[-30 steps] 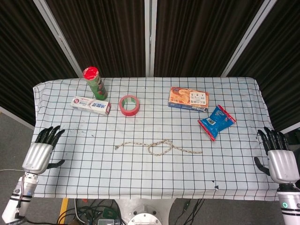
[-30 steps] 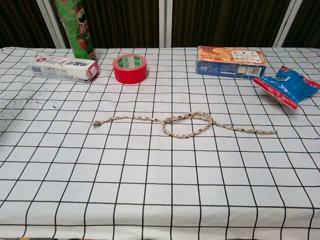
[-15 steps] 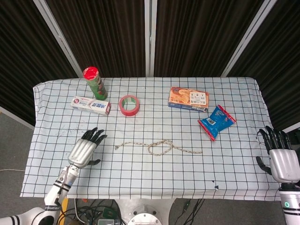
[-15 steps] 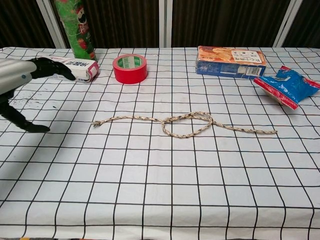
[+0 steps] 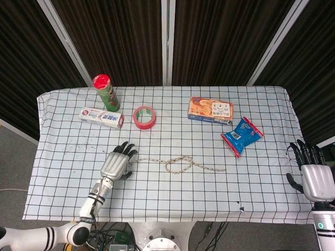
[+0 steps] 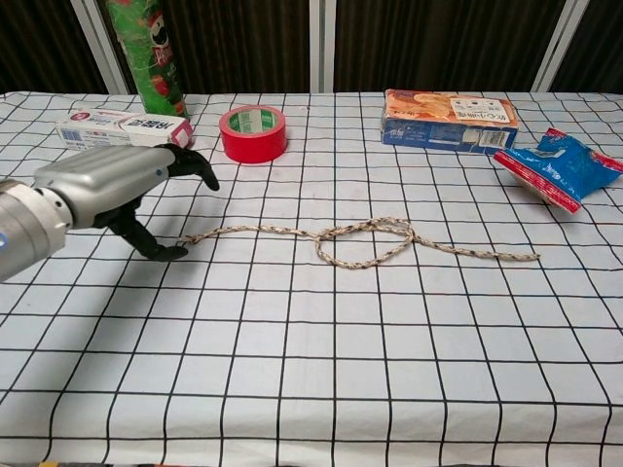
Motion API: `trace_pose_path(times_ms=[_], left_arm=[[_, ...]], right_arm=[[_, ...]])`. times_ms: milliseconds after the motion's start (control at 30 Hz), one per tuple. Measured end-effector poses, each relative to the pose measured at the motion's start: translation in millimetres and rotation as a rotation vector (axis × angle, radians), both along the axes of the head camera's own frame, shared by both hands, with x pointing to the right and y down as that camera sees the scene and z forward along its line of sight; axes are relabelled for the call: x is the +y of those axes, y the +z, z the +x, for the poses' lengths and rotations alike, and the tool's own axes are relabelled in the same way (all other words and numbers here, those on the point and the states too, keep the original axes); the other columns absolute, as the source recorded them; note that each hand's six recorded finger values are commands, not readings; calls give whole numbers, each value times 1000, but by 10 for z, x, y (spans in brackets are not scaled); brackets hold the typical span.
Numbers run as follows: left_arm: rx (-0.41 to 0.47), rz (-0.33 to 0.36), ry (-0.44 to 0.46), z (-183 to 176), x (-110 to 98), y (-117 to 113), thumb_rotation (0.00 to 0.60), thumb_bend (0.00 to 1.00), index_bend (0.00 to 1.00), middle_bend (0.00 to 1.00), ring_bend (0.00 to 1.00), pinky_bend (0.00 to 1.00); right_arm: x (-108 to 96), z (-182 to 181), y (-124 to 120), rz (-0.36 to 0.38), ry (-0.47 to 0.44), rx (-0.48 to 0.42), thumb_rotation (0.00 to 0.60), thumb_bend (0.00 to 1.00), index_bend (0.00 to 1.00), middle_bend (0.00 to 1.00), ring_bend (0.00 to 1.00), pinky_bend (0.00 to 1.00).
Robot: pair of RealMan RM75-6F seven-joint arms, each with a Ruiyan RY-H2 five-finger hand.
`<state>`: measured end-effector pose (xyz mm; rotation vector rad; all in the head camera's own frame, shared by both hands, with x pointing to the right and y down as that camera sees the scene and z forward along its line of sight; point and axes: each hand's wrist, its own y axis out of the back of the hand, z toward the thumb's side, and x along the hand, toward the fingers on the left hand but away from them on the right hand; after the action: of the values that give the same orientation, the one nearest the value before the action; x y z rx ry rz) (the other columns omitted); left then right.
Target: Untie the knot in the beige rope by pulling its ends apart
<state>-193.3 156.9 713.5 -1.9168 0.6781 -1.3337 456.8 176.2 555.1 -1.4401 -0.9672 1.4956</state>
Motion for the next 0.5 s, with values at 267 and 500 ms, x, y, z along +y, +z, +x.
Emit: trace_pose_path(times_ms=[267,500], left_arm=[[-21,36,-9,154,-121,118,600,245,331,130,48,188],[-39,8,-13,235,-117,226,600,246,359,129,31,138]], right_arm=[[-17,55,-29,9,14,2,600,249,0,0,0,0],[-20,69,-6,7,21,-5,600,249,0,0,0,0]])
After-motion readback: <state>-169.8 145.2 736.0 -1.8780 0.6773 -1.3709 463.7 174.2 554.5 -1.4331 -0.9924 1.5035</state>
